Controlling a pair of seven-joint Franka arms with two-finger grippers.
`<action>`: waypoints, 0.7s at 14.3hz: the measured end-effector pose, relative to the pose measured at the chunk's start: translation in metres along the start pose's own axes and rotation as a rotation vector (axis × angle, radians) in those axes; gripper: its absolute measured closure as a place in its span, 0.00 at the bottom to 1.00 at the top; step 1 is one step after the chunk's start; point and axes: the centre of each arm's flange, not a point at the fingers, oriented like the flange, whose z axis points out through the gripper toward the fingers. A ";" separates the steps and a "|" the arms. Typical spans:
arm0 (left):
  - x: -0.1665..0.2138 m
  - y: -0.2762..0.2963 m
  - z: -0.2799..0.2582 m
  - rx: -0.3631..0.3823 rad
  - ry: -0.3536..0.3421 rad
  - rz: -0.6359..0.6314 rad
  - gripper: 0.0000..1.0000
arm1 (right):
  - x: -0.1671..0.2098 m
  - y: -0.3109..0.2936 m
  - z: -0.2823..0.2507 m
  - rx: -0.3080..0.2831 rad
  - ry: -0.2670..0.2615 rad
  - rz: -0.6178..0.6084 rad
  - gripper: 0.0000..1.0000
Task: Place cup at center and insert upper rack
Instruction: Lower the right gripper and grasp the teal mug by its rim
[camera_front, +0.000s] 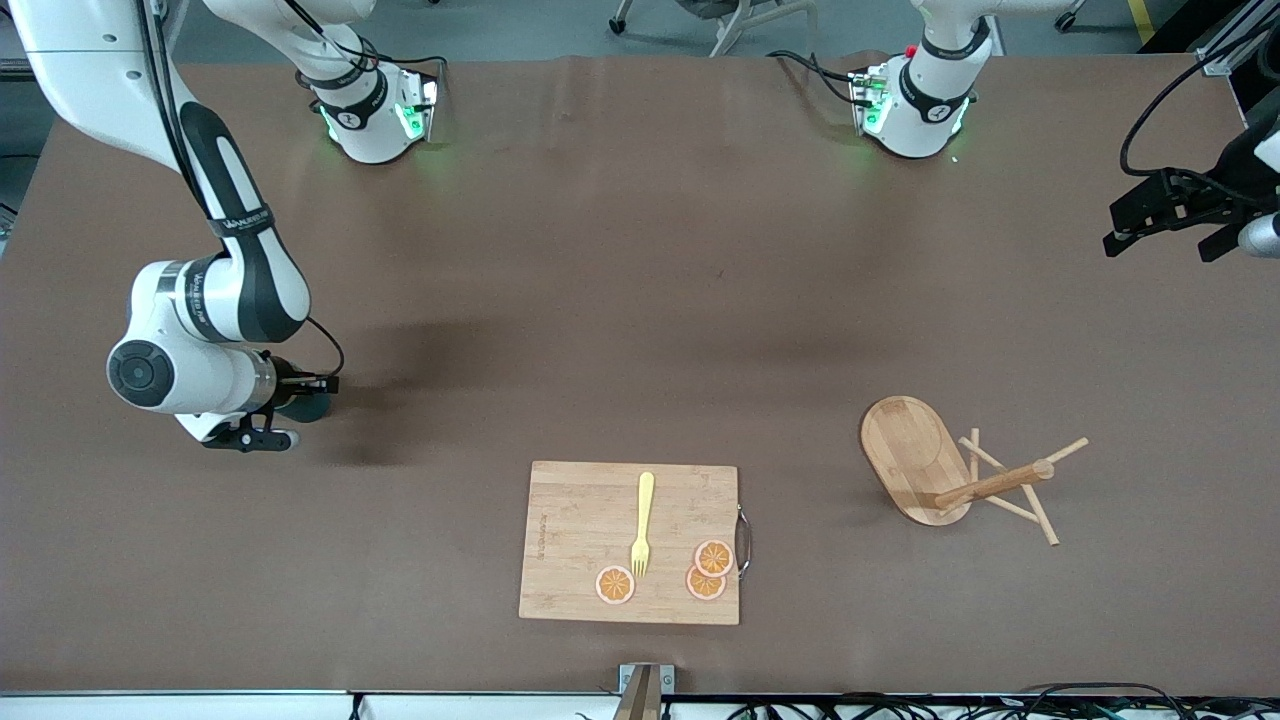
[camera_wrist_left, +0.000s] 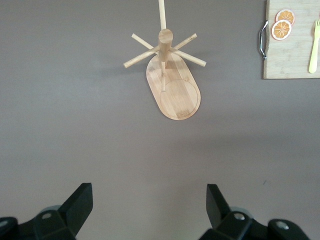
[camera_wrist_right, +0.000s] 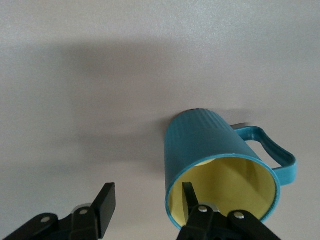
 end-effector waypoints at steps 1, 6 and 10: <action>0.000 0.000 0.000 0.000 0.000 0.000 0.00 | 0.000 0.001 0.002 0.000 -0.003 0.002 0.43; 0.000 0.000 0.000 0.000 0.000 0.000 0.00 | 0.004 0.013 0.012 0.003 -0.004 0.022 0.53; 0.000 0.003 0.000 0.000 0.000 0.005 0.00 | 0.004 0.012 0.012 0.003 -0.004 0.020 0.91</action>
